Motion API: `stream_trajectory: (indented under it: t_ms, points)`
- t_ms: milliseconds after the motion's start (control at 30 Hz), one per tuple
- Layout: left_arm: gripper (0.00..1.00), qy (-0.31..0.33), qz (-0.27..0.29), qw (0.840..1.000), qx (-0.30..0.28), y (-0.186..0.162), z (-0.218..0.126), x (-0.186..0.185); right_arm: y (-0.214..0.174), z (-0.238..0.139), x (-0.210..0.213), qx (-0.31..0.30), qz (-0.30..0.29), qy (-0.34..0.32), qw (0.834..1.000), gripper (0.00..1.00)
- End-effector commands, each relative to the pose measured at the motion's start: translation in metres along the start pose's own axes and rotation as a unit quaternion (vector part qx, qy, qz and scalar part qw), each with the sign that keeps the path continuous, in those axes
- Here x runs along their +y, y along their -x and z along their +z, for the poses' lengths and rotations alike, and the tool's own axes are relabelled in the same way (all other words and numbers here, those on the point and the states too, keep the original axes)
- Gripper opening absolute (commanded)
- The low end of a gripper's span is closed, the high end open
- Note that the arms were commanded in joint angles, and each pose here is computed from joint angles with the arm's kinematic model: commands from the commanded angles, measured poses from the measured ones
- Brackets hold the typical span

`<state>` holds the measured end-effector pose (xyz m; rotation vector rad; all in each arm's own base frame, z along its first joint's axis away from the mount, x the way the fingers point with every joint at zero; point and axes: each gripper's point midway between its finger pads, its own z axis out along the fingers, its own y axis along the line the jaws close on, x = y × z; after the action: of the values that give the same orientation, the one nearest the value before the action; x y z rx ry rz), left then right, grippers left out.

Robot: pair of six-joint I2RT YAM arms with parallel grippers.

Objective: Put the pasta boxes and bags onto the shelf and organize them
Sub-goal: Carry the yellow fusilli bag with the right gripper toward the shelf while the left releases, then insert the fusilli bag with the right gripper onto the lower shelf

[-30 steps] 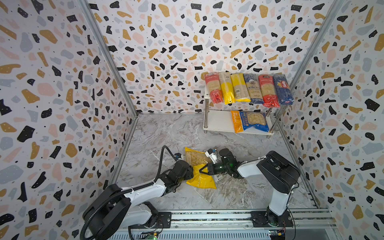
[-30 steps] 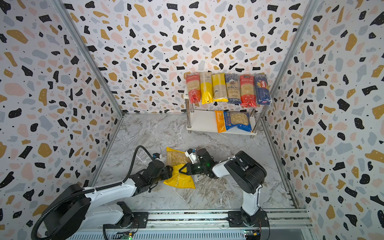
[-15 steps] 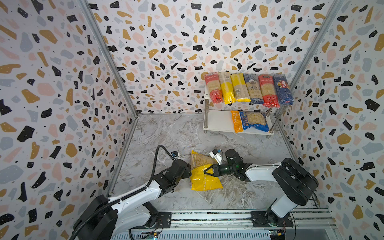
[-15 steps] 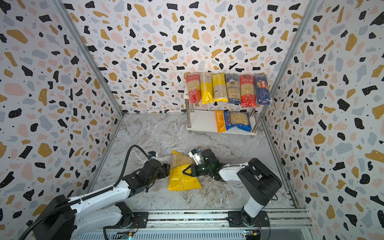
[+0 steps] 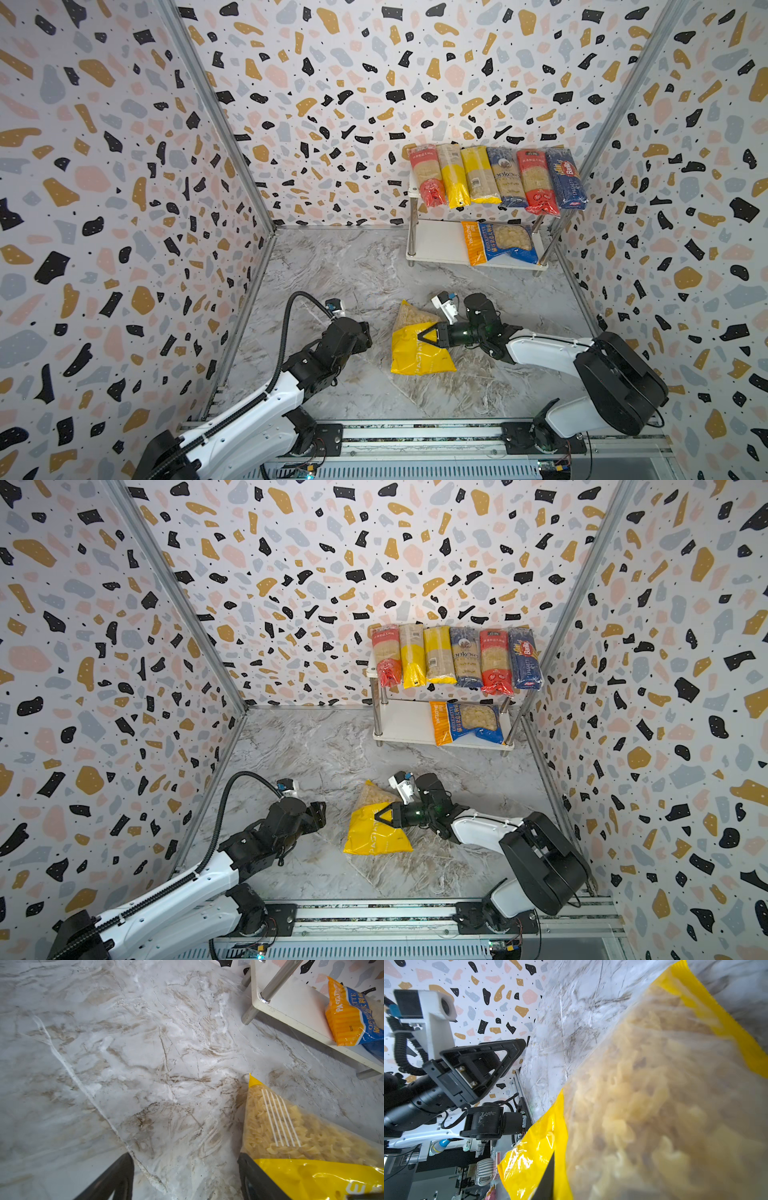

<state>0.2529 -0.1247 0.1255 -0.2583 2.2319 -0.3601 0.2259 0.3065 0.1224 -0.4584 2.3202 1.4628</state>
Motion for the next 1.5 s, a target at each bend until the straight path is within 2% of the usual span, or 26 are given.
stream_trajectory:
  t_ms: [0,33,433,800,1200,1467]
  points:
    - [0.94,0.004,0.007,1.0,-0.018,0.016,-0.008,-0.002,0.037,-0.025,0.04,-0.055,-0.079,0.039,0.995,0.08]
    - [1.0,0.003,0.008,1.0,-0.02,0.018,-0.009,-0.003,0.041,-0.03,0.042,-0.061,-0.084,0.037,0.994,0.08]
    - [1.0,0.01,0.014,0.999,-0.045,0.042,-0.02,-0.007,0.103,-0.08,0.055,-0.129,-0.117,0.023,0.984,0.08]
    - [1.0,0.018,0.017,0.998,-0.066,0.063,-0.032,-0.006,0.184,-0.111,0.083,-0.186,-0.194,0.002,0.963,0.07]
    - [1.0,0.029,0.027,0.996,-0.082,0.08,-0.035,-0.001,0.242,-0.116,0.05,-0.224,-0.227,-0.045,0.947,0.07]
    - [0.99,0.035,0.035,0.996,-0.078,0.087,-0.032,0.003,0.257,-0.12,0.035,-0.29,-0.259,-0.06,0.919,0.07]
